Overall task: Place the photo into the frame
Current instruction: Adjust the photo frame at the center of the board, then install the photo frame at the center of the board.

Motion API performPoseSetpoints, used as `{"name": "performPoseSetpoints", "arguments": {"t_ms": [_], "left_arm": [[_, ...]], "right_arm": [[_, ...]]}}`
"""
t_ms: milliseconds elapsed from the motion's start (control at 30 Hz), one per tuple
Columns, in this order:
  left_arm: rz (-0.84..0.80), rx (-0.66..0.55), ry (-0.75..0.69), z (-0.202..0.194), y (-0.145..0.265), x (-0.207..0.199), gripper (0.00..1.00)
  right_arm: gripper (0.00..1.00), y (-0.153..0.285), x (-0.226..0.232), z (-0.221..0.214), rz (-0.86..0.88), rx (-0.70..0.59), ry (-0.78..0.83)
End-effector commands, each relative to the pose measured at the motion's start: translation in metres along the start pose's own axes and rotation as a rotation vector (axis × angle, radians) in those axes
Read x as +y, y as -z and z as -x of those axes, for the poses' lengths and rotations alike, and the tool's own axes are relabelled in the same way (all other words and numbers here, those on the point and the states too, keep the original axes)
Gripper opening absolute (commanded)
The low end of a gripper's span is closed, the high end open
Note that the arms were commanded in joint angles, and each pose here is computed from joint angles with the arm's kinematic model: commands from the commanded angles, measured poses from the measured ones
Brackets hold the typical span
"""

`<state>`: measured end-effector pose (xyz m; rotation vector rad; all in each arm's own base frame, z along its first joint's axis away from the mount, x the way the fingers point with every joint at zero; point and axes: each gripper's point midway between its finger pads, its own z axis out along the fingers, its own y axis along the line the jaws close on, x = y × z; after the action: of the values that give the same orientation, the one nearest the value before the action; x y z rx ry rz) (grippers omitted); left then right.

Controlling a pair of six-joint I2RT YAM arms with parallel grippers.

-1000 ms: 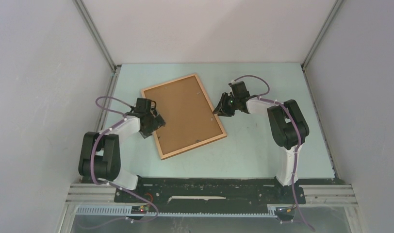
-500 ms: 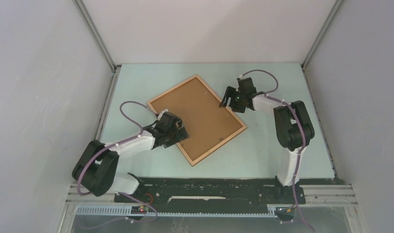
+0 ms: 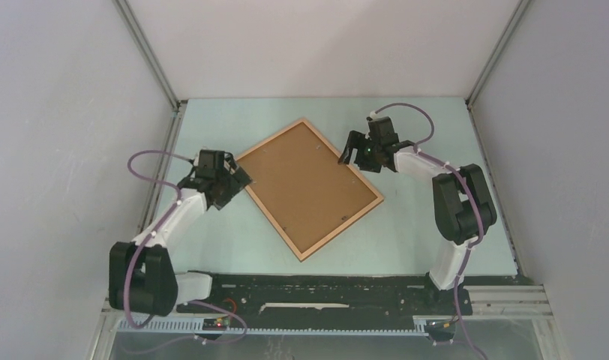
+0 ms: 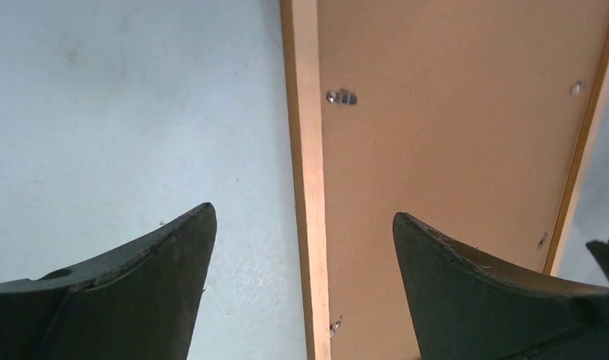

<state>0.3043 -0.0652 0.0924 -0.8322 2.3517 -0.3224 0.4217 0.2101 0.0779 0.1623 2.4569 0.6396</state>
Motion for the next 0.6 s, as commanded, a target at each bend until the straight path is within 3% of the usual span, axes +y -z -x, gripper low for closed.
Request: {"name": "performPoseSetpoints", "arguments": {"t_ms": [0,233,567], "left_arm": [[0.063,0.045,0.052,0.019,-0.005,-0.008,0.93],[0.094,0.125,0.299,0.022,-0.033,-0.037,0.85],[0.226,0.162,0.525,0.022,-0.059,-0.042,0.87]], "right_arm": [[0.89,0.002,0.002,0.007,0.025,-0.022,0.008],[0.88,0.0,0.0,0.007,0.038,-0.013,-0.01],[0.86,-0.001,-0.001,0.007,0.048,-0.004,-0.025]]}}
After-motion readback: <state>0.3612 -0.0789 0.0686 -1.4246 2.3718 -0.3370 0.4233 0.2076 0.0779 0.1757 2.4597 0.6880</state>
